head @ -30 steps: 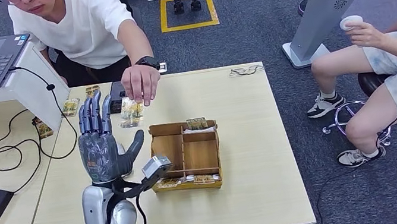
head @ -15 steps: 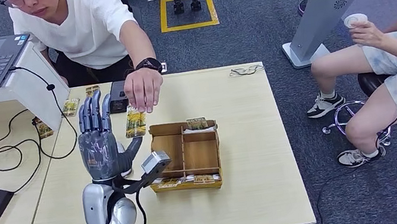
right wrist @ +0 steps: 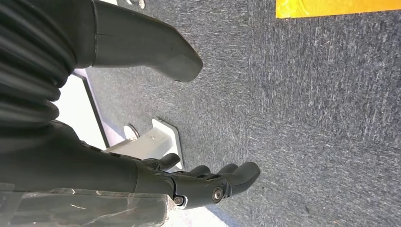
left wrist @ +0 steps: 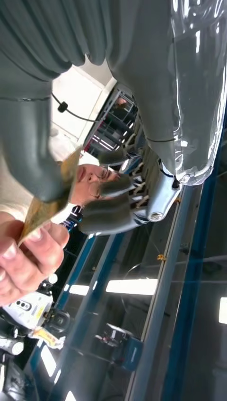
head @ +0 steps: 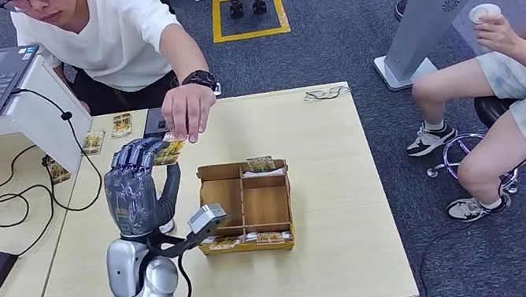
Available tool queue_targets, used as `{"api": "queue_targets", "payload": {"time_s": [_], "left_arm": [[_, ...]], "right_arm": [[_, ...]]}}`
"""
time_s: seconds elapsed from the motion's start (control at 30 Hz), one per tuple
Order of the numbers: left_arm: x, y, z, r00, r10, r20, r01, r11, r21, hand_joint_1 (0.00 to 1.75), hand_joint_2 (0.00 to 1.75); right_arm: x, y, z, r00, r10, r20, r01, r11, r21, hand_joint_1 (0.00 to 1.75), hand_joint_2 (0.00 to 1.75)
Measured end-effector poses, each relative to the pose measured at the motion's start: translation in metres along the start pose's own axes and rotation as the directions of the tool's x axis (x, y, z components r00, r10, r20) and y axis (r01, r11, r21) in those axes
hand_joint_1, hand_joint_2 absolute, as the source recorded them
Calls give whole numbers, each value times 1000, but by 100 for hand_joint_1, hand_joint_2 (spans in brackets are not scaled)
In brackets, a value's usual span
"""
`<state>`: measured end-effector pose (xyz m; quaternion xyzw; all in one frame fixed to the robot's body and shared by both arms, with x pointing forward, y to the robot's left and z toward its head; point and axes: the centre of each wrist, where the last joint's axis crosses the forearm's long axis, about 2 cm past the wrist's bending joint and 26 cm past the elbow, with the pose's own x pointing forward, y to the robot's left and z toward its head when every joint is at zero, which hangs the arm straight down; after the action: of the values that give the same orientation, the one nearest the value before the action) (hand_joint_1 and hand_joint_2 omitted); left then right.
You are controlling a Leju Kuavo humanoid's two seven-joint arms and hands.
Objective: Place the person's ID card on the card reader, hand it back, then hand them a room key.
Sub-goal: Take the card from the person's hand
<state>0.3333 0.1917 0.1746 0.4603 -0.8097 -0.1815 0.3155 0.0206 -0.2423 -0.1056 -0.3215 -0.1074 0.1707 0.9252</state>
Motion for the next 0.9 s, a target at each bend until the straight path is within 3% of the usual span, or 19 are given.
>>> {"api": "queue_targets", "payload": {"time_s": [0.43,0.9], "left_arm": [[0,10,-7,999,45,30,-47,996,74,175,175],[11,26,-22,991,-34,129,18,992,127,175,175]], "right_arm": [[0,0,0,1000,-15,0,15,1000,-14,0,175],[-1,-1,0,1000,-17,-1,17,1000,-11,0,175]]}}
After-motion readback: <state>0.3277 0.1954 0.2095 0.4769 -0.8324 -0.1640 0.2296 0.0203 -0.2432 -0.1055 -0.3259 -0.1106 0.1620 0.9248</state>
